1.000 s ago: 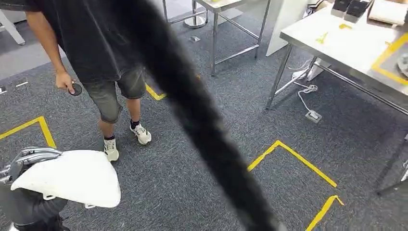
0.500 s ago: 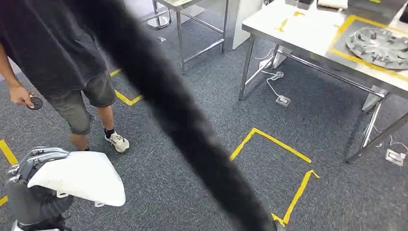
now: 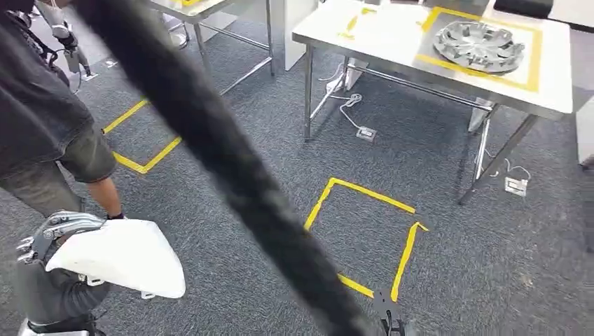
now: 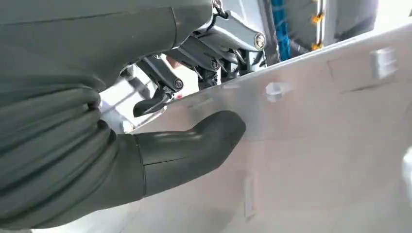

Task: Take the parts from the cabinet and place them on the table.

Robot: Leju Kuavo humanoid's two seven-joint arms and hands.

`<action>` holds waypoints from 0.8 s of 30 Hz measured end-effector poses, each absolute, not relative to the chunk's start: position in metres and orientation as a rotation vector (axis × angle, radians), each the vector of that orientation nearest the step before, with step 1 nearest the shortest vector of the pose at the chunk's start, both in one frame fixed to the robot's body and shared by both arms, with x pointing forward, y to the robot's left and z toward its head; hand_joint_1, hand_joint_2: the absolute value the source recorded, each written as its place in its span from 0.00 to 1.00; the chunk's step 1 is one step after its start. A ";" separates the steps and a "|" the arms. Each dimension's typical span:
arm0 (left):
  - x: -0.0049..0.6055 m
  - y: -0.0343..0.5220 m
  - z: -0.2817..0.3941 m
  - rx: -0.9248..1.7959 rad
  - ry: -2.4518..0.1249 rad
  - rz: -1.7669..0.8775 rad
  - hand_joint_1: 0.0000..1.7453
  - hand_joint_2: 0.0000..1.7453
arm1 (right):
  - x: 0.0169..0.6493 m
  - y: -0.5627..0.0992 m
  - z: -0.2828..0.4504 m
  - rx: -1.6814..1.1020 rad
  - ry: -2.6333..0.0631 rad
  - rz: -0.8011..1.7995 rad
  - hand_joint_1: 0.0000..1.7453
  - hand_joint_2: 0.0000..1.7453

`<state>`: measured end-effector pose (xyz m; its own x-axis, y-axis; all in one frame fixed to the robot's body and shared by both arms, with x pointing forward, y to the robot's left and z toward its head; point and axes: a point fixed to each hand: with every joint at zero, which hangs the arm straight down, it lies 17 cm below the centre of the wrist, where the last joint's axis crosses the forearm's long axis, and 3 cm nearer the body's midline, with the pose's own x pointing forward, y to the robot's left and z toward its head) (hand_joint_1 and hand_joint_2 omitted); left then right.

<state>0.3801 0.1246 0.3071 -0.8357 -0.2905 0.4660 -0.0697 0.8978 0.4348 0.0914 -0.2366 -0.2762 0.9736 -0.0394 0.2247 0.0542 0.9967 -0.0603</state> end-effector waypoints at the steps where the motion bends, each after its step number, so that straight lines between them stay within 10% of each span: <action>1: 0.380 0.122 0.308 0.243 -2.524 -0.552 1.00 1.00 | 0.089 -0.237 -0.277 -0.066 -0.221 -0.047 0.00 0.00; 24: 0.389 0.117 0.310 0.217 -2.514 -0.541 1.00 1.00 | 0.092 -0.238 -0.276 -0.069 -0.231 -0.068 0.00 0.00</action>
